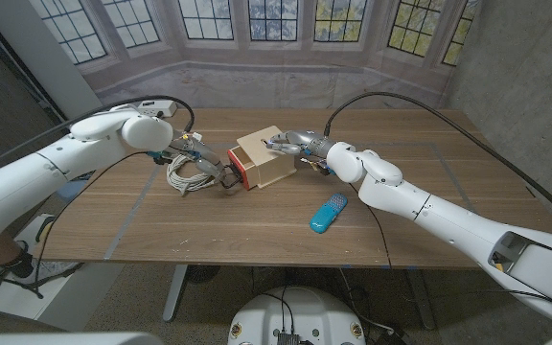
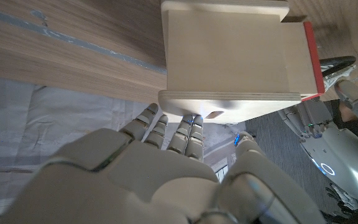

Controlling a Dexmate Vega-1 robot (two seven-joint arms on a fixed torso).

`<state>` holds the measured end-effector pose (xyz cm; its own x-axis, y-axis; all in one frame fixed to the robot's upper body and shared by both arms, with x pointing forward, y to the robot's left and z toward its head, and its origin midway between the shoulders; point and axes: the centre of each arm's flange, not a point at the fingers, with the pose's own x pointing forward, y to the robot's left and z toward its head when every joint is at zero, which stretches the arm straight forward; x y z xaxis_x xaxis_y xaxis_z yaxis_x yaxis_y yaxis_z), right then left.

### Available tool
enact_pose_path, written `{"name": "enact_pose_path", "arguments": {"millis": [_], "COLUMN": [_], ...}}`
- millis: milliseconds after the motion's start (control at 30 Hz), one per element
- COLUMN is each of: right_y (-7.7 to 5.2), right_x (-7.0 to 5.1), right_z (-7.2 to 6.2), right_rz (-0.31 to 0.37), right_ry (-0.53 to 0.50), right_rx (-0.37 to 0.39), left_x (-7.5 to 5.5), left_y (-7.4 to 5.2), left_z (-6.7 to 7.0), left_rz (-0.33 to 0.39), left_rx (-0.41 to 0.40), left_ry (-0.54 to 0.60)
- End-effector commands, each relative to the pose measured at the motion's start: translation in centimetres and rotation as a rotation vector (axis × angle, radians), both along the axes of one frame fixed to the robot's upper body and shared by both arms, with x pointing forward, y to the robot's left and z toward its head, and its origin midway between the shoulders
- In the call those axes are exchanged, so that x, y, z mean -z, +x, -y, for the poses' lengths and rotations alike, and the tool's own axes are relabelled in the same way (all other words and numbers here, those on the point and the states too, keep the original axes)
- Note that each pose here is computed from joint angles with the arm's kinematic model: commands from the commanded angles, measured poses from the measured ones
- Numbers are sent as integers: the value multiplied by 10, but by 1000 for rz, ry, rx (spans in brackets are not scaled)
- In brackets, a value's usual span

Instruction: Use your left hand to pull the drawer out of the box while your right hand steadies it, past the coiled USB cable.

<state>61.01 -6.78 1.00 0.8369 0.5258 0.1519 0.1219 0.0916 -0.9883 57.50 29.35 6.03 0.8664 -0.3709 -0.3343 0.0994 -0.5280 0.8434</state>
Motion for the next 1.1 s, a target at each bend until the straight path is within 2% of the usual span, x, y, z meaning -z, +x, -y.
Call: {"name": "enact_pose_path", "arguments": {"millis": [33,600,1100], "right_y": [3,6,6], "right_x": [1,5,8], "right_z": [-3,-6,-7], "right_rz": [-7,-16,-18], "right_ry": [6,5,4], "right_rx": [-11,-25,-24], "left_x": [4,21,25], "left_y": [-5,-20,-25], "left_z": [-4,-12,-18], "left_rz": [8,-8,-14], "left_rx": [-21,-51,-61], "left_ry": [-8,-53,-67]}}
